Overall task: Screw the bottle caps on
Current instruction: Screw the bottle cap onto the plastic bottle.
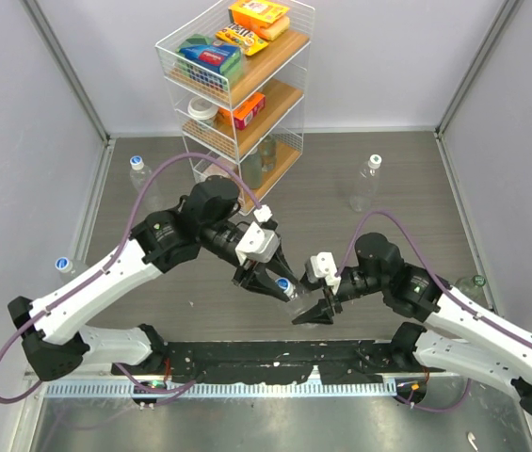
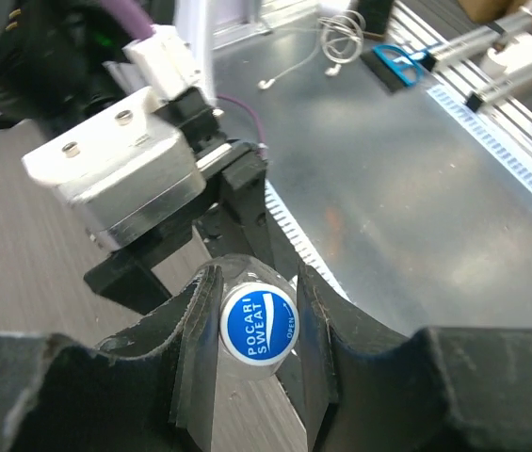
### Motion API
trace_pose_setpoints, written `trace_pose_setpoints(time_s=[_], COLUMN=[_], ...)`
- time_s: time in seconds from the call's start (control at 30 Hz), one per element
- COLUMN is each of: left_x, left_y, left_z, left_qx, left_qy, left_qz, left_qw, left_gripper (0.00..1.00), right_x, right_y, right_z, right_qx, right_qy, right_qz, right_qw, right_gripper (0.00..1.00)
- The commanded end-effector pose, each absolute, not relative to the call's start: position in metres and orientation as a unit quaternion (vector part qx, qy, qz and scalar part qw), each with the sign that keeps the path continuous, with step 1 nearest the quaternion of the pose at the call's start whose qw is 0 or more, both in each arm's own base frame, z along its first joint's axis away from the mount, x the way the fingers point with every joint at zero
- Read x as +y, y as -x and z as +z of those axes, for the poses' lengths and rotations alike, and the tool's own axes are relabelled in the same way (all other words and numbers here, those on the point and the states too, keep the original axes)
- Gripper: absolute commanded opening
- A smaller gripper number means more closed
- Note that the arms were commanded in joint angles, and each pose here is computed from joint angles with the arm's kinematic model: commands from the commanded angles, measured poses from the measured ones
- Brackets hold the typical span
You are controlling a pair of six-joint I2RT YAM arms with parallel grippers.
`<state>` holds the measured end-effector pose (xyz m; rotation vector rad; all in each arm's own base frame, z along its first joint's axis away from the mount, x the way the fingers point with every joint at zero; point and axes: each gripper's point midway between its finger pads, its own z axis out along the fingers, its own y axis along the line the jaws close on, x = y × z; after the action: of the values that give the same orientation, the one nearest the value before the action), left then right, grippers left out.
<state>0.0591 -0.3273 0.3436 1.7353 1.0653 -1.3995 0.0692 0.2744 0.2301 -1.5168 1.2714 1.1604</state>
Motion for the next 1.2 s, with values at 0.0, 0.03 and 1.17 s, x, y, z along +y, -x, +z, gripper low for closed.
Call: trace_pose_setpoints(time_s=[0.0,0.03,1.17], left_x=[-0.305,-0.306,-0.342], left_y=[-0.027,-0.027,-0.13], left_z=[0.317,0.318,0.369], left_qx=[0.354,0.351,0.594], left_qy=[-0.702,-0.702,-0.481], left_qz=[-0.568,-0.568,-0.476], left_qw=[0.243,0.246,0.435], left_gripper=[0.05,0.06,0.53], right_x=[0.281,0.28,0.273], right_y=[-0.033,-0.029,-0.149], right_z=[0.298,0.294,0.292], right_qx=[0.302,0.292,0.549], right_qy=[0.655,0.663,0.479], right_qz=[0.518,0.521,0.347], right_qw=[0.46,0.451,0.591], right_gripper=[0.01,0.01,0.01])
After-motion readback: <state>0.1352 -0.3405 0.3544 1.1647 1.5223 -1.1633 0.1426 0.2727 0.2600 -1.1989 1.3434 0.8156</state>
